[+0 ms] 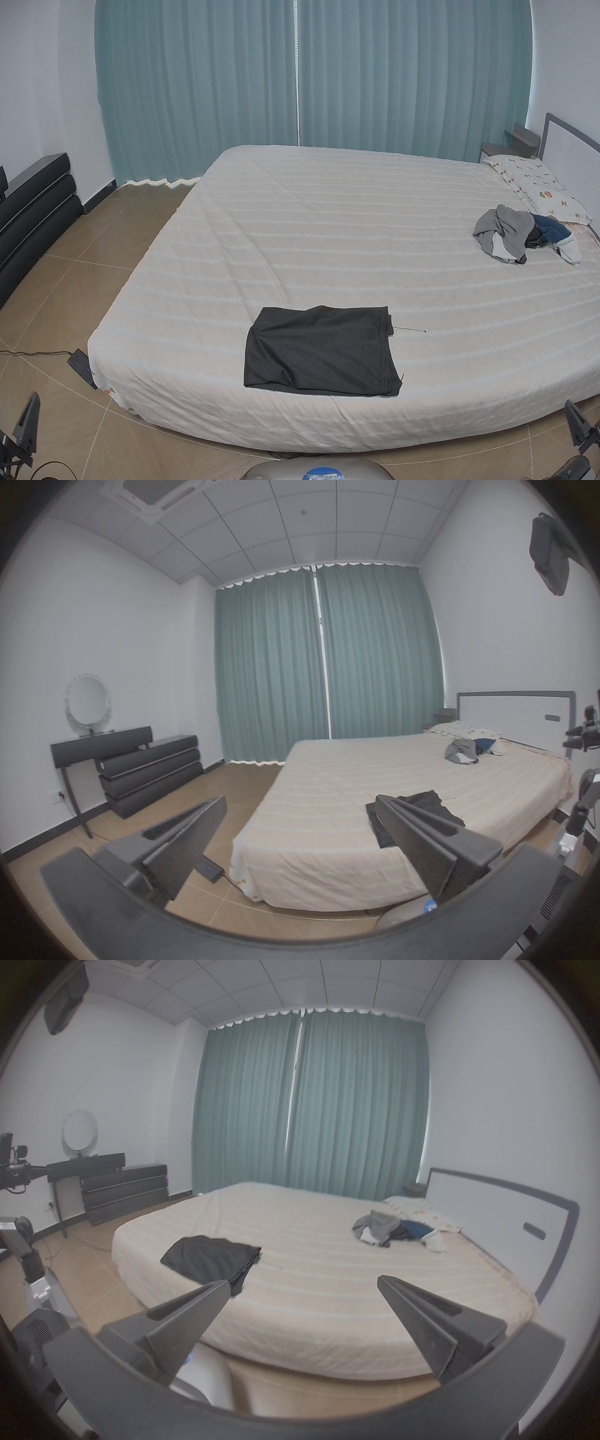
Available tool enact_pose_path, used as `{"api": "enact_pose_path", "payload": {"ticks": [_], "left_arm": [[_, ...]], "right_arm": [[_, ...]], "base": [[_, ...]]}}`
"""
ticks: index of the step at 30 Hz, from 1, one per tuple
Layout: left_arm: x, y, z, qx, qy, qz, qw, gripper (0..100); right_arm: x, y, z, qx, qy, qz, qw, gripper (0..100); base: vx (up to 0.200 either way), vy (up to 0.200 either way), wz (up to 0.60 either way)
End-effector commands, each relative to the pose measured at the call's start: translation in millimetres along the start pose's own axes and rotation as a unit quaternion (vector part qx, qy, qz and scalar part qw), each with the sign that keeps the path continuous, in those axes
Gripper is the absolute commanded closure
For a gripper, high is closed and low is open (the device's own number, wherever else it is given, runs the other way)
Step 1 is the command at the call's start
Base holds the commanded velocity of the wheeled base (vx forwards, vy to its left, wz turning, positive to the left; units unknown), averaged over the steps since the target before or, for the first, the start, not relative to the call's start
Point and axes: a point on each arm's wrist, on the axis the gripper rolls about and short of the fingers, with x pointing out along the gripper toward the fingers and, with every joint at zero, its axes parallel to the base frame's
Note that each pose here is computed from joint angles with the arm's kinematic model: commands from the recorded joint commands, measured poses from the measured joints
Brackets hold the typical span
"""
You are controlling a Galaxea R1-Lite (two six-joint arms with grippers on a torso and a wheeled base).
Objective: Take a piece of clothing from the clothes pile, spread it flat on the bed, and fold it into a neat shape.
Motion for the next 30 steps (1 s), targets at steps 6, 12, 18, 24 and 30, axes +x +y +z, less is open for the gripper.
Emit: {"api": "enact_pose_path", "payload": {"ticks": [6,12,18,24,30], "left_arm": [[-28,-4,-2,0.006,-0.023,0.071,0.9972,0],[-17,-6,-37,0.006,0.014,0.058,0.9982,0],[7,-9,-63,-0.015,-0.054,0.034,0.9978,0],[7,-10,-64,-0.040,-0.053,0.016,0.9977,0],[7,-12,-64,-0.067,-0.051,-0.033,0.9959,0]], "right_arm": [[-30,1,-5,-0.004,-0.032,-0.076,0.9966,0],[-18,8,-39,0.040,0.016,-0.075,0.9963,0],[2,10,-46,0.052,-0.080,-0.050,0.9942,0],[4,11,-46,0.056,-0.099,-0.033,0.9929,0],[4,11,-51,0.072,-0.078,-0.032,0.9939,0]], "base": [[0.000,0.000,0.00],[0.000,0.000,0.00],[0.000,0.000,0.00],[0.000,0.000,0.00],[0.000,0.000,0.00]]}}
